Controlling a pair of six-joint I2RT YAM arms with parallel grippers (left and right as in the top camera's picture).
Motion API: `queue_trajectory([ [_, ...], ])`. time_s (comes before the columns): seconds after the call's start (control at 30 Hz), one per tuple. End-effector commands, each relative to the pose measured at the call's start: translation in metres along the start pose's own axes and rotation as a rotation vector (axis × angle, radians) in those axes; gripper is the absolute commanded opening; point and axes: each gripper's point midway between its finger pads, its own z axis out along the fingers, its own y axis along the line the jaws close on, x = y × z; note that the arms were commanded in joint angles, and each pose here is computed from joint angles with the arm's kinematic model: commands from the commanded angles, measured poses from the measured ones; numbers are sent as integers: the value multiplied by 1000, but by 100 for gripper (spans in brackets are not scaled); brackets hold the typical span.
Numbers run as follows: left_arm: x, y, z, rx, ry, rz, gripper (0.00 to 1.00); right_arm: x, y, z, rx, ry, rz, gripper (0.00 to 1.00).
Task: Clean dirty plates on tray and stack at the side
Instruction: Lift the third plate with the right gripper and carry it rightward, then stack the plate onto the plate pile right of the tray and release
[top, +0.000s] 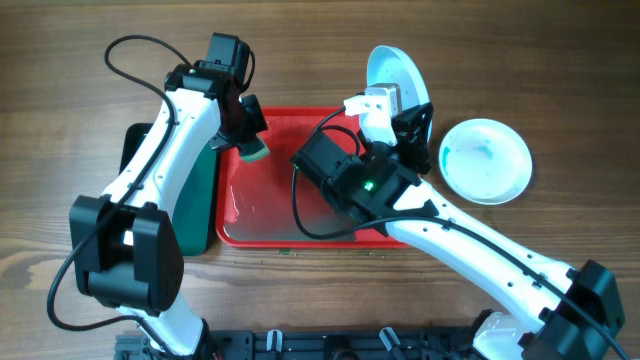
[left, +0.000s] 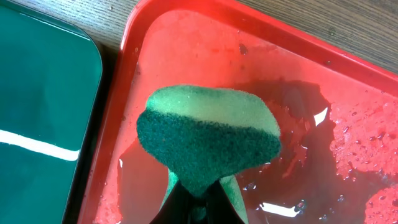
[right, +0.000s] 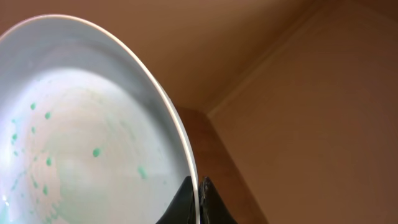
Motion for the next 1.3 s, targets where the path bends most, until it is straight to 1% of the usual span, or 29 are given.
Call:
queue_trajectory([
  [0.0, 2, 0, 4, 4, 15, 10, 4, 3, 5, -3, -78, 31, -11, 4],
  [0.07, 2, 0, 4, 4, 15, 10, 4, 6, 5, -4, -89, 40, -32, 4],
  [0.13, 2, 0, 4, 4, 15, 10, 4, 3, -2, -3, -77, 33, 0, 4],
  [0.2, 2, 0, 4, 4, 15, 10, 4, 9, 11, -7, -194, 85, 33, 4],
  [0.27, 2, 0, 4, 4, 15, 10, 4, 30, 43, -20, -437, 220, 32, 4],
  [0.3, 2, 0, 4, 4, 15, 10, 4, 39, 51, -23, -504, 275, 32, 4],
  [0.33, 2, 0, 4, 4, 15, 10, 4, 52, 59, -21, -583, 367, 42, 4],
  [0.4, 2, 0, 4, 4, 15, 10, 4, 71, 64, -10, -674, 512, 88, 4],
  [0.5, 2, 0, 4, 4, 15, 10, 4, 87, 62, 12, -727, 655, 193, 4],
  [0.6, 2, 0, 4, 4, 15, 10, 4, 105, 48, 50, -789, 789, 328, 4],
  [0.63, 2, 0, 4, 4, 15, 10, 4, 111, 41, 62, -781, 816, 367, 4],
  [0.73, 2, 0, 4, 4, 15, 10, 4, 138, 9, 103, -682, 905, 513, 4],
  [0.87, 2, 0, 4, 4, 15, 10, 4, 191, -27, 140, -514, 1006, 675, 5],
  [0.9, 2, 0, 4, 5, 14, 10, 4, 209, -32, 145, -469, 1037, 717, 4],
  [1.03, 2, 0, 4, 5, 14, 10, 4, 256, -36, 147, -386, 1110, 778, 4],
  [1.2, 2, 0, 4, 5, 14, 10, 4, 285, -24, 147, -366, 1110, 797, 4],
  [1.23, 2, 0, 4, 5, 14, 10, 4, 288, -22, 147, -366, 1108, 798, 5],
  [1.27, 2, 0, 4, 5, 14, 10, 4, 292, -19, 145, -367, 1111, 794, 18],
])
